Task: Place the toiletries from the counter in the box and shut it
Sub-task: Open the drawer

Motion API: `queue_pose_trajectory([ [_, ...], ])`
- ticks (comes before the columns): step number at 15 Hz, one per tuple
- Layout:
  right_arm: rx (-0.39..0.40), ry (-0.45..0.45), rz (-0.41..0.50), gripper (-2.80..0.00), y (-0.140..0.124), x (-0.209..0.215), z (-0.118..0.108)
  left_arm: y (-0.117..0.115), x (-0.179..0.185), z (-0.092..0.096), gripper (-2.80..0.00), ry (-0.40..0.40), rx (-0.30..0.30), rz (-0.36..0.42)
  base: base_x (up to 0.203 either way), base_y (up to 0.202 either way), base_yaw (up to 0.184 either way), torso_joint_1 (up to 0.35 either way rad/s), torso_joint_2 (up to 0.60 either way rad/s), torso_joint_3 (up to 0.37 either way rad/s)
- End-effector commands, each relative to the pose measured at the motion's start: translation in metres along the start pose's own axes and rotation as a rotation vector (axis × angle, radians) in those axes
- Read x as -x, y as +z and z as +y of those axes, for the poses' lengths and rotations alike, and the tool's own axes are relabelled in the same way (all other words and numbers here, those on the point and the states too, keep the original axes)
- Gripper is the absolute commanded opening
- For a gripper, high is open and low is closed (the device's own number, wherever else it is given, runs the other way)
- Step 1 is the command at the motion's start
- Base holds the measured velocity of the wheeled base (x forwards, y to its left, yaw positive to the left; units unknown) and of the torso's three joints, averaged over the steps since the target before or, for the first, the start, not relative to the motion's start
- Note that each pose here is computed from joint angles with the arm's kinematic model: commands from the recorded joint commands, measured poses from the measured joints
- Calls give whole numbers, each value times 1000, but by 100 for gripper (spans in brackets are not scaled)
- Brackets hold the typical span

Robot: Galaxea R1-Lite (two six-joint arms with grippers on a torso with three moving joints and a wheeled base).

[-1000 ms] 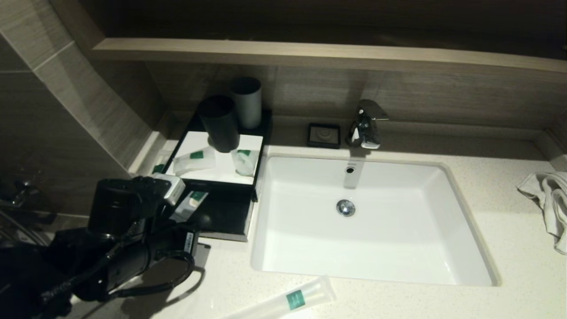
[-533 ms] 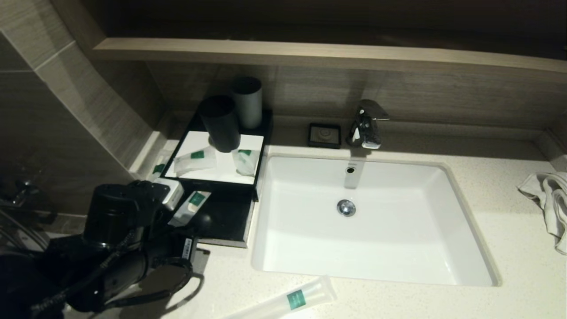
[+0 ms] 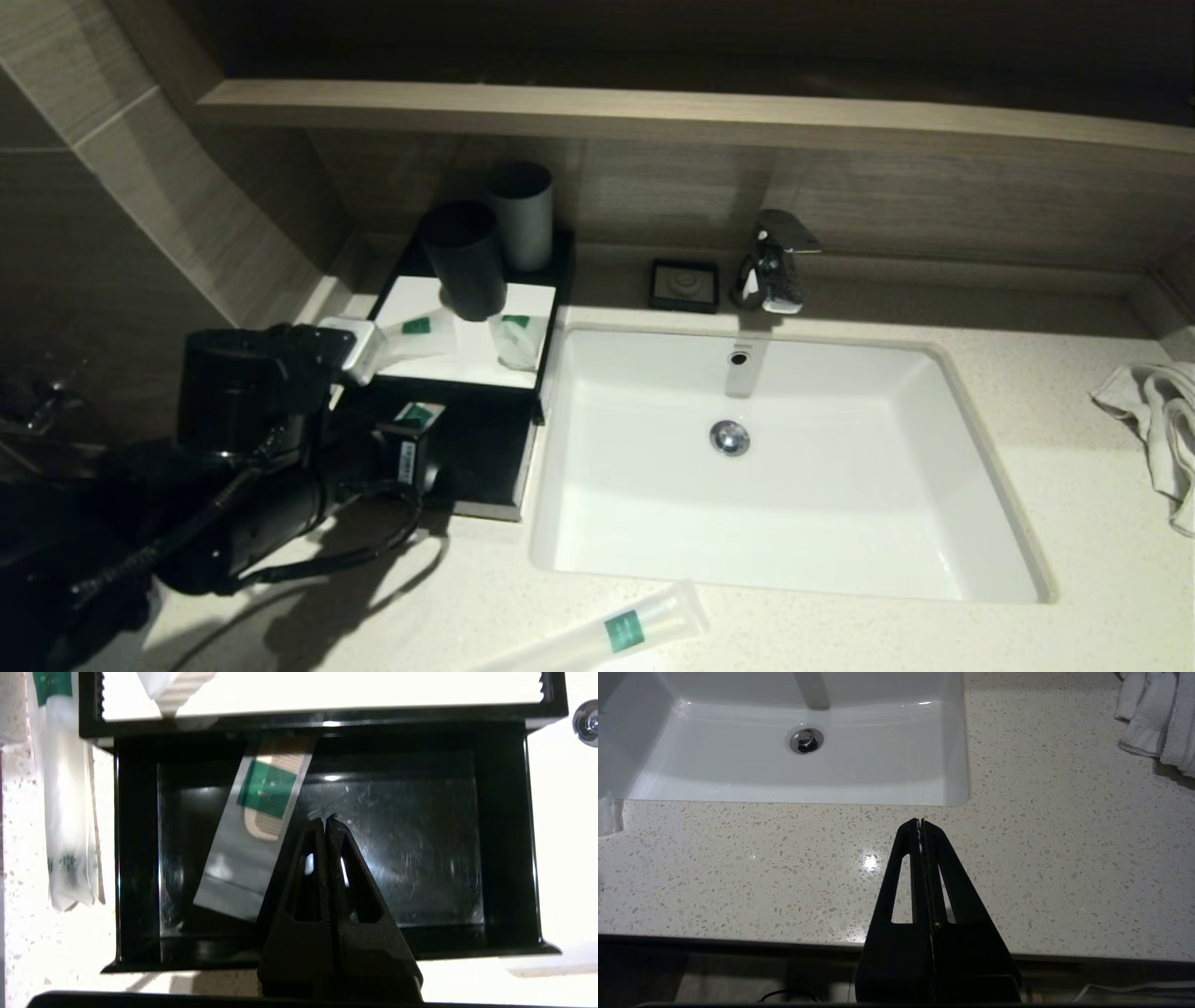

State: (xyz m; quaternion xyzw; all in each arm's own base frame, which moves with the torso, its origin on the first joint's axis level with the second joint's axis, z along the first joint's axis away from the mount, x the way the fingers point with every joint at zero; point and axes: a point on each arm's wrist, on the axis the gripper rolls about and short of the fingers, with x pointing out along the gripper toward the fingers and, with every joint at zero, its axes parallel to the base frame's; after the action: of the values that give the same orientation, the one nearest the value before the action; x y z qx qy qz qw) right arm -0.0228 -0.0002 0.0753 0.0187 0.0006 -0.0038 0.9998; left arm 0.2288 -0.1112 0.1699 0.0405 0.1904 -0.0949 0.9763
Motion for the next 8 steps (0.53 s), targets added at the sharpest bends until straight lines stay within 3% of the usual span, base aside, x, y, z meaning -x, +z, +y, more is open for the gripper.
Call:
queue_pose_trajectory([
  [1, 0, 0, 0, -280, 0, 0, 0, 7, -7, -2, -280, 5, -3, 11, 0, 0, 0, 0, 0, 0],
  [8, 0, 0, 0, -280, 0, 0, 0, 10, -24, -1, -280, 32, -46, 212, 0, 0, 0, 0, 0, 0],
])
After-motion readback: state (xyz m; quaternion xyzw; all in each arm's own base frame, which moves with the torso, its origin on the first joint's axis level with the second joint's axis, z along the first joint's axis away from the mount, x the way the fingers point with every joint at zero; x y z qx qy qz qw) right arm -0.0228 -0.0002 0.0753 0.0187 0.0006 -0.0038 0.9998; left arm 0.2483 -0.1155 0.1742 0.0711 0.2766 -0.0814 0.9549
